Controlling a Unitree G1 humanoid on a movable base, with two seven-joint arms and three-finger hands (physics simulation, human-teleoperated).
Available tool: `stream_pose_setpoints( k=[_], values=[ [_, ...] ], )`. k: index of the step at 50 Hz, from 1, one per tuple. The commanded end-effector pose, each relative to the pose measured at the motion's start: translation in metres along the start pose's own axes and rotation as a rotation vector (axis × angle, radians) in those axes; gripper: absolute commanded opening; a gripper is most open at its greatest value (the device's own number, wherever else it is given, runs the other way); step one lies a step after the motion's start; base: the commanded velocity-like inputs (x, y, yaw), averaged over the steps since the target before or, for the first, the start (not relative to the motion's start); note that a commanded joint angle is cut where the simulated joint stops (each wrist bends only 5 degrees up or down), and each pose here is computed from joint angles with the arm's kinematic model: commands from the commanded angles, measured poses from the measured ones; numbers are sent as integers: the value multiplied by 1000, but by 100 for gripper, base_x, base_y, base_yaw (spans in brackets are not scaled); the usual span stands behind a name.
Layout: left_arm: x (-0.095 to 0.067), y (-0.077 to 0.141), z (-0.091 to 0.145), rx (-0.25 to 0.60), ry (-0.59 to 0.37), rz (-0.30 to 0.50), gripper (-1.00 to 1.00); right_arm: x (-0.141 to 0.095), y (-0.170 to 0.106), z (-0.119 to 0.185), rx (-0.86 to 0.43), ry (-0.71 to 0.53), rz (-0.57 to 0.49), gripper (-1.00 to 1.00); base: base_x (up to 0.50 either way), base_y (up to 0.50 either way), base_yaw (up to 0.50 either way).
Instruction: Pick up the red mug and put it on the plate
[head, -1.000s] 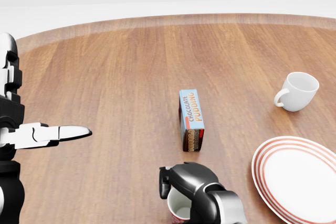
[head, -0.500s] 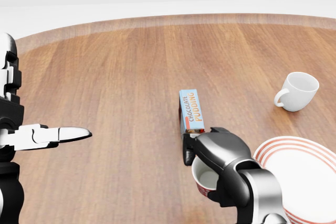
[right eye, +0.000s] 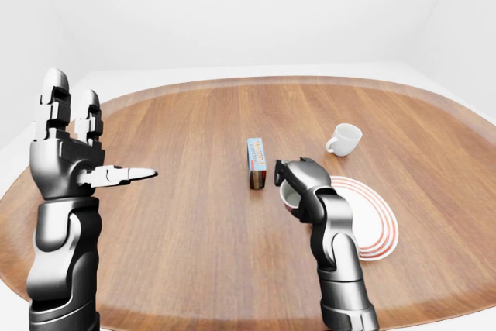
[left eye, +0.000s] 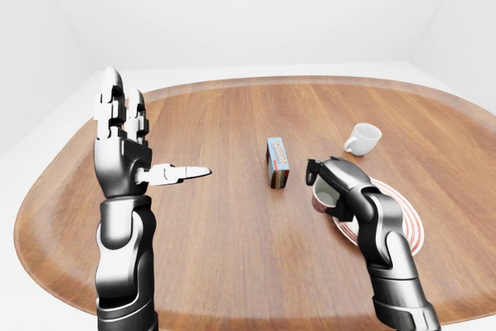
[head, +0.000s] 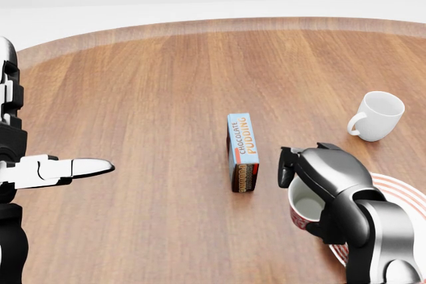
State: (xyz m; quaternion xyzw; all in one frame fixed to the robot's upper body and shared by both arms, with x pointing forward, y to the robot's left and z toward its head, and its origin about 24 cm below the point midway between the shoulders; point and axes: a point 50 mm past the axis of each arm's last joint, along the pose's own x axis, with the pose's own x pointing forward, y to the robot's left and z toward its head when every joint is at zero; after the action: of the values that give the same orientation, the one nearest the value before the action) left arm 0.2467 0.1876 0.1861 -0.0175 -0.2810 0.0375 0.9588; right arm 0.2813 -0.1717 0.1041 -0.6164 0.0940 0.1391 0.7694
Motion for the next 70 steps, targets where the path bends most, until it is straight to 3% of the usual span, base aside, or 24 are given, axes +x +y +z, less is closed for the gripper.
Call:
stream_pose_setpoints(
  k=[1,9,31,41,49,58,70],
  values=[
    [0,0,1,1,-4,0,100,1,-18,-30,21,69,-30,-100,0,0,0],
    [1,1,3,3,-13,1,100,4,-28,-46,98,57,-33,-100,0,0,0],
    [-1,1,2,7,-8,3,100,-4,-32,-92,144,168,-1,-100,0,0,0],
    [-3,1,3,7,-7,3,100,-6,-25,-120,194,241,51,-100,0,0,0],
    [-3,1,3,8,-10,1,100,4,-1,-148,253,342,116,-100,0,0,0],
    [-3,1,3,9,-8,1,100,15,4,-156,264,383,111,-100,0,0,0],
    [-2,3,5,10,-18,5,100,33,-17,-150,188,399,27,-100,0,0,0]
  ],
)
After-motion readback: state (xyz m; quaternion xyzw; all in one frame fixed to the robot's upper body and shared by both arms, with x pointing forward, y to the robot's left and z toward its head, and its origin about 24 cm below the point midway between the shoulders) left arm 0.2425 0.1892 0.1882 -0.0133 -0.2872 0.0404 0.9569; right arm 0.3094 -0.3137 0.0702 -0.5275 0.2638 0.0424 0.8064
